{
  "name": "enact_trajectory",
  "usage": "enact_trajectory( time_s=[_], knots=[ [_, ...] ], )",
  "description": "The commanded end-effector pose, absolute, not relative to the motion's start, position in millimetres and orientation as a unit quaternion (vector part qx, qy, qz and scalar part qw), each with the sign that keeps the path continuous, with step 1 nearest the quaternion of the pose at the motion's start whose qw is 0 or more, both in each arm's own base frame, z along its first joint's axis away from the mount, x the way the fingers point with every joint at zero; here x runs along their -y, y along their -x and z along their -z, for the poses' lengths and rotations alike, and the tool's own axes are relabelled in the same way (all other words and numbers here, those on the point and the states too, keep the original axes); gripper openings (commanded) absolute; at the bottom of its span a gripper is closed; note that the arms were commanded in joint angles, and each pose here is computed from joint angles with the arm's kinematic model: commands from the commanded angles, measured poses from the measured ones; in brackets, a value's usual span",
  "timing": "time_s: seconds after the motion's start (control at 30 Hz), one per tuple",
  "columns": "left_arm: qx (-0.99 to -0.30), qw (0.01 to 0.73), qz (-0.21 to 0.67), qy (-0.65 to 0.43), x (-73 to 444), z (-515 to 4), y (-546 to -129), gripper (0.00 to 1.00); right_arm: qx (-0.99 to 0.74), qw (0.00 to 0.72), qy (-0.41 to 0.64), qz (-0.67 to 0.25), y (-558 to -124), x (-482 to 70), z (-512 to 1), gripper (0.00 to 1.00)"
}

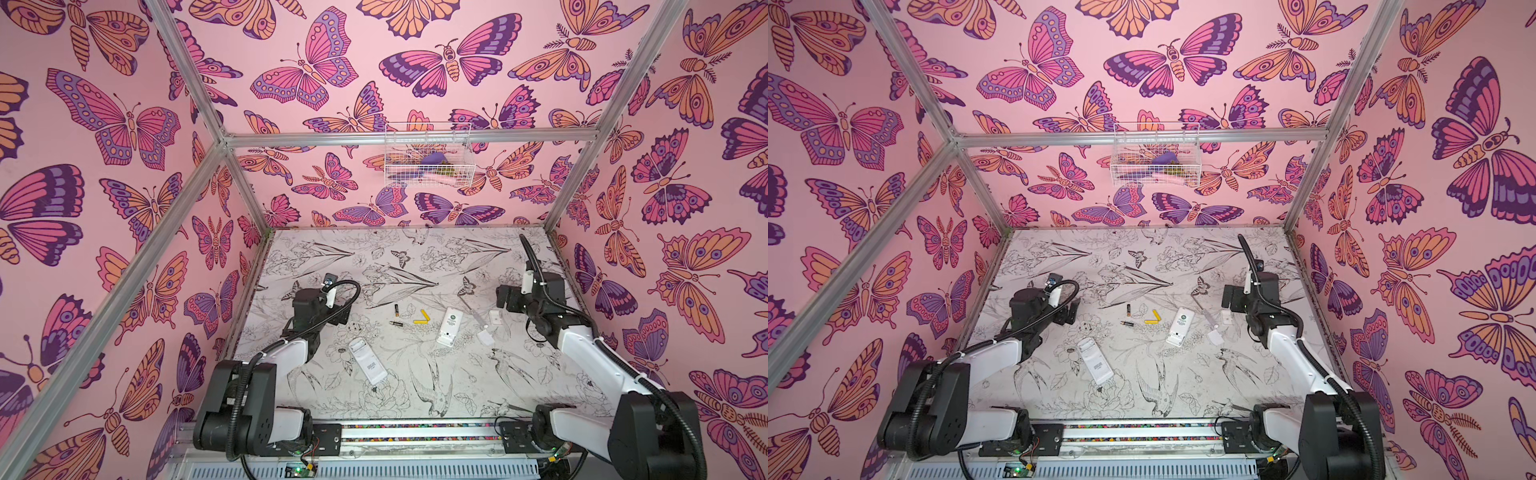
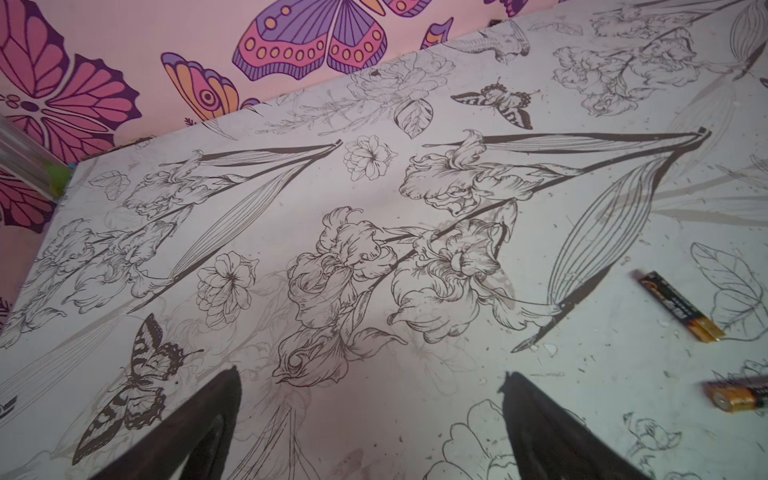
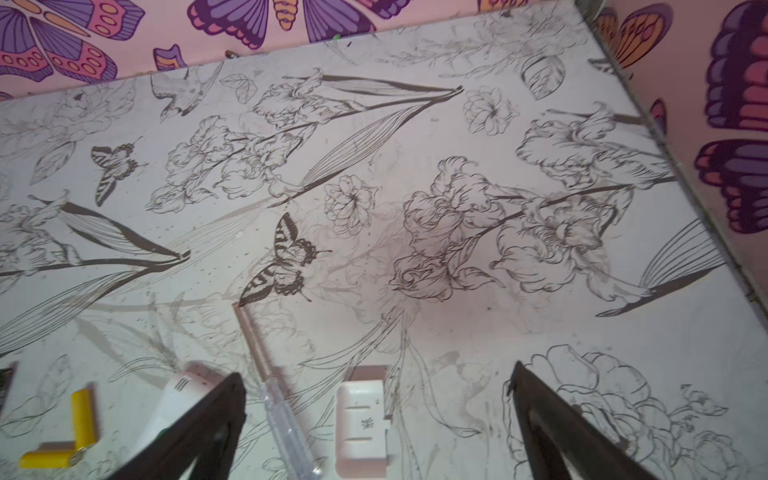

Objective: Unload the batteries from the remote control

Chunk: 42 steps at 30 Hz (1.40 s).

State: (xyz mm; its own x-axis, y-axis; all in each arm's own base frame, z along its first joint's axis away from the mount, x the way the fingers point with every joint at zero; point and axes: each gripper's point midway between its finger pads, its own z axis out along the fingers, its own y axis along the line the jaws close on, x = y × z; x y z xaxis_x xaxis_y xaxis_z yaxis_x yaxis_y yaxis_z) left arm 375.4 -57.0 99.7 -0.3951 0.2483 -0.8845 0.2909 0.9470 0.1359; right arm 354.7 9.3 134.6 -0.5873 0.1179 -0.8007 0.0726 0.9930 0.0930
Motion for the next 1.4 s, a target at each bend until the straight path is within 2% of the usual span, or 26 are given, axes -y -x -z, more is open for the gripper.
enact_trajectory(
  time_s=[0.0,0.43,0.67,0.83,0.97,1.03,1.13,1.37],
  knots=[
    [-0.804,0.580,0.007,-0.129,47.6,-108.9,-379.5,0.99,-0.855,0.517,-0.034,0.031,-364.7,7.8,-154.3,0.99],
    [-0.792,0.607,-0.039,-0.054,18.1,-90.8,-370.9,0.99,-0.827,0.558,-0.058,0.028,-378.4,22.3,-125.0,0.99],
    [-0.822,0.567,-0.031,-0.028,7.8,-80.8,-381.7,0.99,-0.816,0.576,-0.047,0.000,-384.3,12.8,-114.2,0.99],
    [-0.824,0.566,-0.027,-0.027,7.1,-79.8,-381.4,0.99,-0.813,0.581,-0.042,-0.003,-384.4,11.0,-104.5,0.99],
    [-0.822,0.568,-0.028,-0.027,6.6,-81.4,-382.1,0.99,-0.790,0.612,-0.043,-0.003,-381.0,11.4,-102.2,0.99],
    [-0.820,0.570,-0.029,-0.026,6.4,-82.5,-382.5,0.99,-0.794,0.606,-0.045,-0.002,-383.9,12.2,-100.7,0.99],
    [-0.820,0.570,-0.029,-0.027,6.6,-82.7,-382.7,0.99,-0.829,0.555,-0.062,0.019,-393.2,19.2,-91.9,0.99],
    [-0.822,0.568,-0.029,-0.027,6.2,-81.6,-381.8,0.99,-0.820,0.570,-0.050,0.013,-391.8,14.9,-94.5,1.00]
  ],
)
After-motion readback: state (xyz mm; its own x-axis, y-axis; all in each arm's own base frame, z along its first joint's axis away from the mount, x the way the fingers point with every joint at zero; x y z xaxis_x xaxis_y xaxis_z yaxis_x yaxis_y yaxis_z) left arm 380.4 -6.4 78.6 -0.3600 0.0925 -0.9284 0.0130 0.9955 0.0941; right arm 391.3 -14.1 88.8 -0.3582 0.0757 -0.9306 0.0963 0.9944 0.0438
